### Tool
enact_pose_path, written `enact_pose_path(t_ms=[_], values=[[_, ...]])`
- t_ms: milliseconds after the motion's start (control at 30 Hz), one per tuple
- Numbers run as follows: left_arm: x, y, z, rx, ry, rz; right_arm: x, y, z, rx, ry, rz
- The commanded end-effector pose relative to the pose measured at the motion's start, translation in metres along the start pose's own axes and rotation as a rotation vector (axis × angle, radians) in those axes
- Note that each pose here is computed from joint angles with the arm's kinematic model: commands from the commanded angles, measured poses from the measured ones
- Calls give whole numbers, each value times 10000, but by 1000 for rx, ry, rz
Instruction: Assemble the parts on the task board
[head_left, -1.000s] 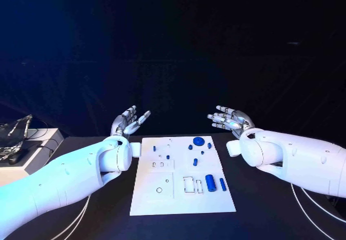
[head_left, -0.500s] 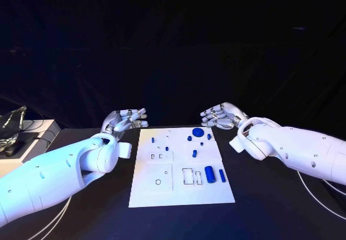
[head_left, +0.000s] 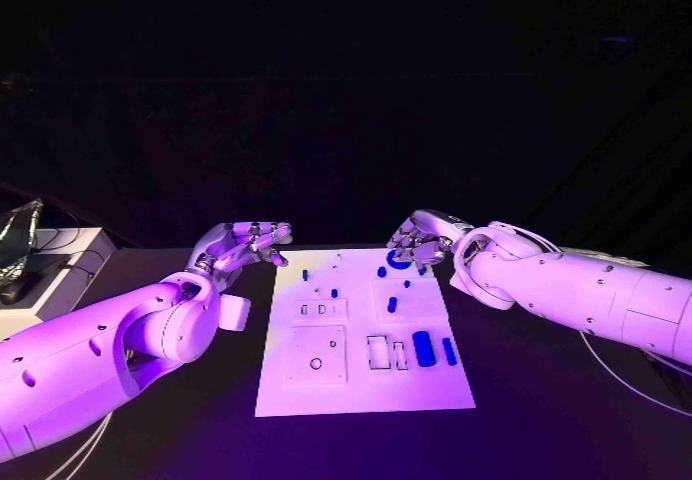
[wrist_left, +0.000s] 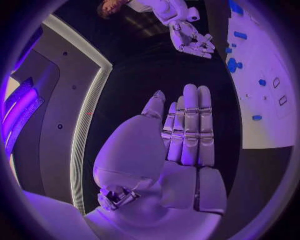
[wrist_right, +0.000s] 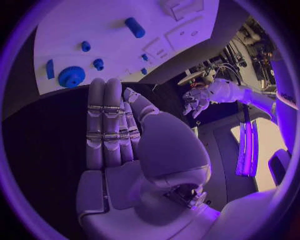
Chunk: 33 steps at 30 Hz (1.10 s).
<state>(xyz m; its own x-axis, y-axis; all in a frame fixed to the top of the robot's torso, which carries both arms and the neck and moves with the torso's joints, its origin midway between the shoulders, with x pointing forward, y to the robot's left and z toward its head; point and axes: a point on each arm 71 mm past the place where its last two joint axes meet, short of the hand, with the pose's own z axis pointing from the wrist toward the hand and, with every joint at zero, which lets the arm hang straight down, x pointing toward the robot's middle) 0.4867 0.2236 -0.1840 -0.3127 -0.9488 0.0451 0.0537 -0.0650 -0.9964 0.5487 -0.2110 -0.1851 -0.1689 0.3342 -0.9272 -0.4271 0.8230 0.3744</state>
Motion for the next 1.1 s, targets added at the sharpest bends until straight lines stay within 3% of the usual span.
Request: enact_pose_path(t_ms=[33,267,533,1100], values=[[72,-45,-20,8,54,20,2,-11,44,24,17,-199],[140,-127,-52,19,76,15,4,22,139,49,23,-288],[154,-171,-59,26,81,17,44,69,207,54,51,-330],[155,-201,-54,31,80,19,73,-14,217,101,115,-382]])
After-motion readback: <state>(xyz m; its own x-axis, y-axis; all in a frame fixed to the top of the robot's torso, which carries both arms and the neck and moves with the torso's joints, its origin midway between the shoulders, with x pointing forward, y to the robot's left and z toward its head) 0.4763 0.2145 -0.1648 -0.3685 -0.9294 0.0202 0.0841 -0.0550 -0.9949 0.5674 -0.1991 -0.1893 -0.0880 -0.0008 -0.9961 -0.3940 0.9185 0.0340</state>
